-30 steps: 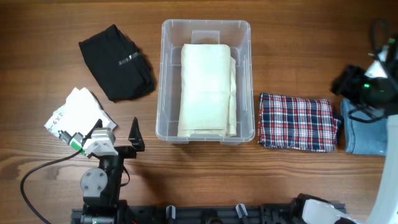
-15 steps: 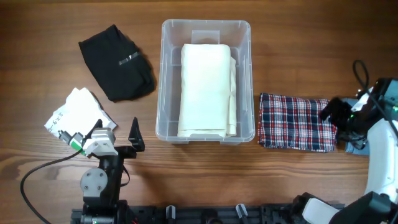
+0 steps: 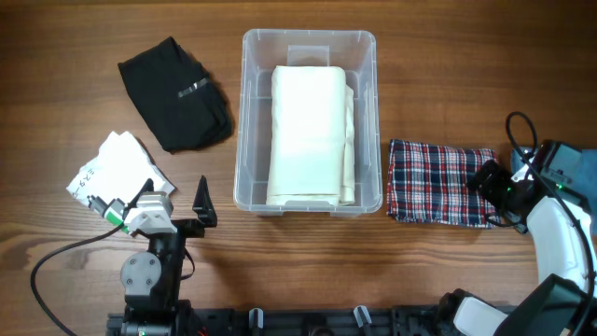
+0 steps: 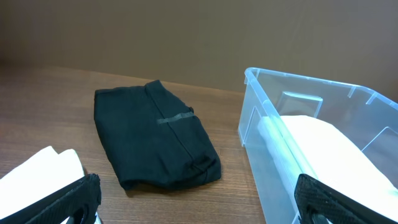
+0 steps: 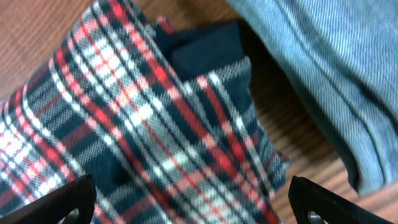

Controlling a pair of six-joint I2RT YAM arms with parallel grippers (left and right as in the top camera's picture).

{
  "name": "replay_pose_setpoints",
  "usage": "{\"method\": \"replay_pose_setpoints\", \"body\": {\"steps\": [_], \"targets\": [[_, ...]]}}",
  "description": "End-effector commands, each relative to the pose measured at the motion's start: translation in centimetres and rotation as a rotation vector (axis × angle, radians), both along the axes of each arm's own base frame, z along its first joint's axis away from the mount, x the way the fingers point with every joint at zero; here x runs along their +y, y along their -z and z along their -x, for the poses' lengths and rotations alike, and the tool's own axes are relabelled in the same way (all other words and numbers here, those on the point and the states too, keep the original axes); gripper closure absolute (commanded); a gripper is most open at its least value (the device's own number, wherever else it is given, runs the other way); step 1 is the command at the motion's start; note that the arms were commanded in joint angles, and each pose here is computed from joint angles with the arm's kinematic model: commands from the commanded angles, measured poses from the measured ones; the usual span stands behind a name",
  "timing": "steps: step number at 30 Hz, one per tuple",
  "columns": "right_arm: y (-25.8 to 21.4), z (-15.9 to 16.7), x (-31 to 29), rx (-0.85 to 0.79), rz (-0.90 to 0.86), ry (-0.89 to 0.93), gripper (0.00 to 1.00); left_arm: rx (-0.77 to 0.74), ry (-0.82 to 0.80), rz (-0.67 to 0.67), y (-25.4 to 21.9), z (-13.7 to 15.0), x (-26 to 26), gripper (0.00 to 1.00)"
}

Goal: Pack container
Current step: 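Release the cream cloth and move the right gripper to the plaid shirt, then grasp the plaid shirt's right edge with the right gripper and lift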

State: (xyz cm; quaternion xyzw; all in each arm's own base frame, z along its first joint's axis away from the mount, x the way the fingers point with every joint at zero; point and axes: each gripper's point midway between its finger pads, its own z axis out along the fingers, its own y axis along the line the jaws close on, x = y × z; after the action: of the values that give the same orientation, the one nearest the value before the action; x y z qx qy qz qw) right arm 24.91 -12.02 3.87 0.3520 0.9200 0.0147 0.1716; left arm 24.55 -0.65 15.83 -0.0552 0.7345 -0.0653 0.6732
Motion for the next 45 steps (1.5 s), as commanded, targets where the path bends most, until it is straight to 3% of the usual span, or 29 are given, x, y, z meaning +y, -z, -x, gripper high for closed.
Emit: {"method": "replay_pose_setpoints", "body": {"steps": [1,8,21,38,39,42,45], "targets": [[0.8,0.2,-0.6,-0.012,0.032,0.026,0.0,-0.003,0.005,-0.022,0.1,0.0,0.0,0.0],[0.9,-1.1,-0.1,-0.078,0.025,-0.046,0.0,-0.003,0.005,-0.022,0.1,0.0,0.0,0.0],[7.3,0.2,2.1,0.077,-0.134,-0.113,0.0,-0.003,0.005,-0.022,0.1,0.0,0.0,0.0],[7.5,1.2,3.2,0.11,-0.19,-0.118,0.01,-0.003,0.005,-0.022,0.1,0.0,0.0,0.0],[7.5,1.2,3.4,0.11,-0.199,-0.12,0.02,-0.003,0.005,-0.022,0.1,0.0,0.0,0.0],[7.5,1.5,3.9,0.119,-0.225,-0.123,0.18,-0.003,0.005,-0.022,0.1,0.0,0.0,0.0],[7.5,1.9,4.1,0.134,-0.234,-0.121,0.27,-0.003,0.005,-0.022,0.1,0.0,0.0,0.0]]}}
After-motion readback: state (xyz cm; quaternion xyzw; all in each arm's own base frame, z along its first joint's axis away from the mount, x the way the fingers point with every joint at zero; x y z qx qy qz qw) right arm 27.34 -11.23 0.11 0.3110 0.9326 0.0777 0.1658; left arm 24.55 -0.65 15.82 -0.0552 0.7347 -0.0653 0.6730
